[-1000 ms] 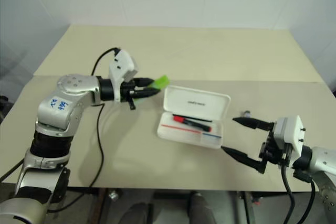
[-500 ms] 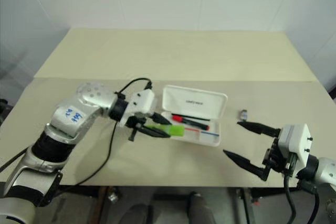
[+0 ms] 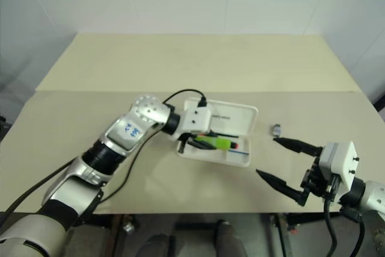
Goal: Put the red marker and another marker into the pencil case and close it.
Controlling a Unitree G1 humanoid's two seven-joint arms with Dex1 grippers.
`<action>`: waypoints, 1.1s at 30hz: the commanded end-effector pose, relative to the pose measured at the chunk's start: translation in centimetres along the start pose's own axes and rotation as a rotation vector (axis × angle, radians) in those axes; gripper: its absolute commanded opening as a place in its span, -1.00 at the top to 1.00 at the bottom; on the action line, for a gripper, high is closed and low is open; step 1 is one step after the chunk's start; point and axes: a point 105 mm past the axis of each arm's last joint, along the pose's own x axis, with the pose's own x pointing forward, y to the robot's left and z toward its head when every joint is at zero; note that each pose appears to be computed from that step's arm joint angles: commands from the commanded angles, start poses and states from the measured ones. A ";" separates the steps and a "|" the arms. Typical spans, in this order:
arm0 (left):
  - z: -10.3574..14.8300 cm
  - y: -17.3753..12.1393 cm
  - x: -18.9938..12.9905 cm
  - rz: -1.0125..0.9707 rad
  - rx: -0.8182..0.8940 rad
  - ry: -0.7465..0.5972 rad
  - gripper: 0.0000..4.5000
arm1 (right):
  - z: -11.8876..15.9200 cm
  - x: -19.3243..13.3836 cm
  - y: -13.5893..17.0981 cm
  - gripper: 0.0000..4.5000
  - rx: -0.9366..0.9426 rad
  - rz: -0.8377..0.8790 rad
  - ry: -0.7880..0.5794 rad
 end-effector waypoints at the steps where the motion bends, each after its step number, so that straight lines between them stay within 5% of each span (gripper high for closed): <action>1: 1.0 0.4 -0.3 -0.007 0.084 0.024 0.53 | 0.8 -0.1 0.2 -1.00 -0.036 -0.015 -0.027; 33: -0.3 -0.2 0.5 0.001 0.070 0.169 0.53 | 0.8 -1.7 0.3 -1.00 -0.062 0.052 0.010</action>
